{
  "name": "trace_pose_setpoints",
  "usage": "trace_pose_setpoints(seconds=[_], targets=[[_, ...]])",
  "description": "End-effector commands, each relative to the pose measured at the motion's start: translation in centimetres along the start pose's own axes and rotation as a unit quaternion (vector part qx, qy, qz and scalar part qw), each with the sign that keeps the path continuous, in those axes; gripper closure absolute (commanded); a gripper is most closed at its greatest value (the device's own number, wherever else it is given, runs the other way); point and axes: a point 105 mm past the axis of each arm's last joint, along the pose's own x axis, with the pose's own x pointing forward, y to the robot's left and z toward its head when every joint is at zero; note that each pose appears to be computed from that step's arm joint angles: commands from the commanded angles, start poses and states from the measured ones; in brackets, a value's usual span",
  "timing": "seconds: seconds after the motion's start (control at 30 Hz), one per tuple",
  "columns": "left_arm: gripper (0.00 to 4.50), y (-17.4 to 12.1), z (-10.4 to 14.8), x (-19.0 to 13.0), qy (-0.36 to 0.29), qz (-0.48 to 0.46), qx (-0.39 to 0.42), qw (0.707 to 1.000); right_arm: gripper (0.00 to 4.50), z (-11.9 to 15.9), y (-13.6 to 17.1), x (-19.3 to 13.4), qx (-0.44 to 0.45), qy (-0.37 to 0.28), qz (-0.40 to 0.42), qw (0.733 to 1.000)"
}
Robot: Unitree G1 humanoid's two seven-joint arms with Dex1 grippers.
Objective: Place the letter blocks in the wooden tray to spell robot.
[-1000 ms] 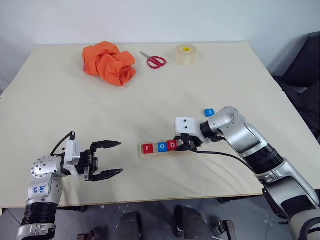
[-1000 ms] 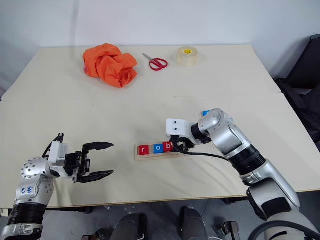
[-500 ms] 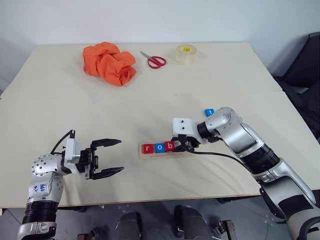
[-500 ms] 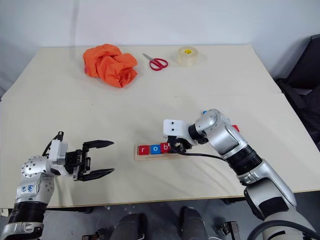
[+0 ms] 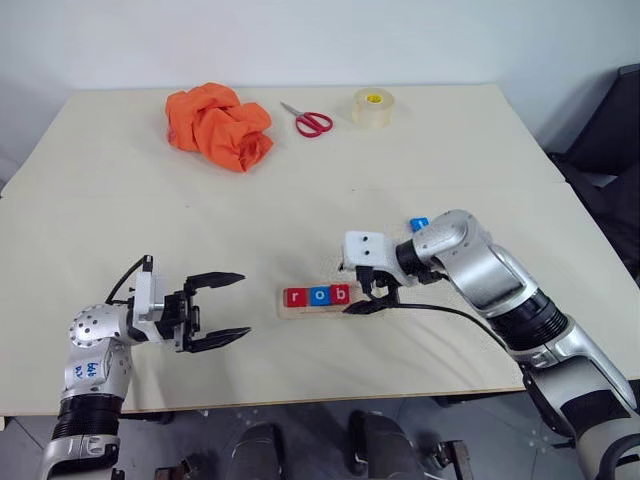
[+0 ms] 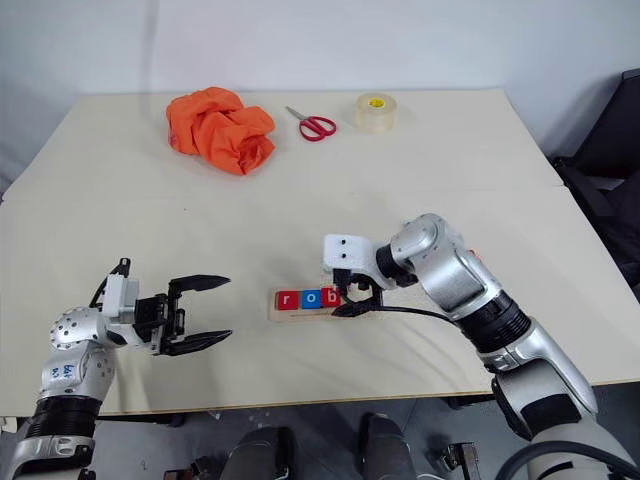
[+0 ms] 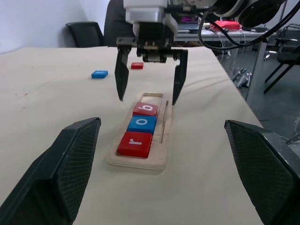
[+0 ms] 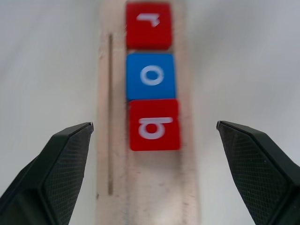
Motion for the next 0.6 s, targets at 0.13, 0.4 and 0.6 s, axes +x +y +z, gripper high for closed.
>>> trace_pose_setpoints(seconds=[0.13, 0.4, 0.6], targets=[[0.00, 0.0, 0.1, 0.2, -0.003, -0.004, 0.008, 1.000, 0.93, -0.1, 0.0, -1.9, -0.008, -0.040, -0.034, 0.999], [0.00, -0.2, 0.2, 0.4, -0.007, -0.006, 0.005, 1.000, 3.58, -0.5, -2.2, -1.1, 0.006, -0.037, -0.070, 0.997], [0.00, -0.8, 0.2, -0.1, -0.002, 0.001, 0.003, 1.000, 4.46, -0.5, -2.1, 0.2, 0.003, -0.041, -0.055, 0.998]])
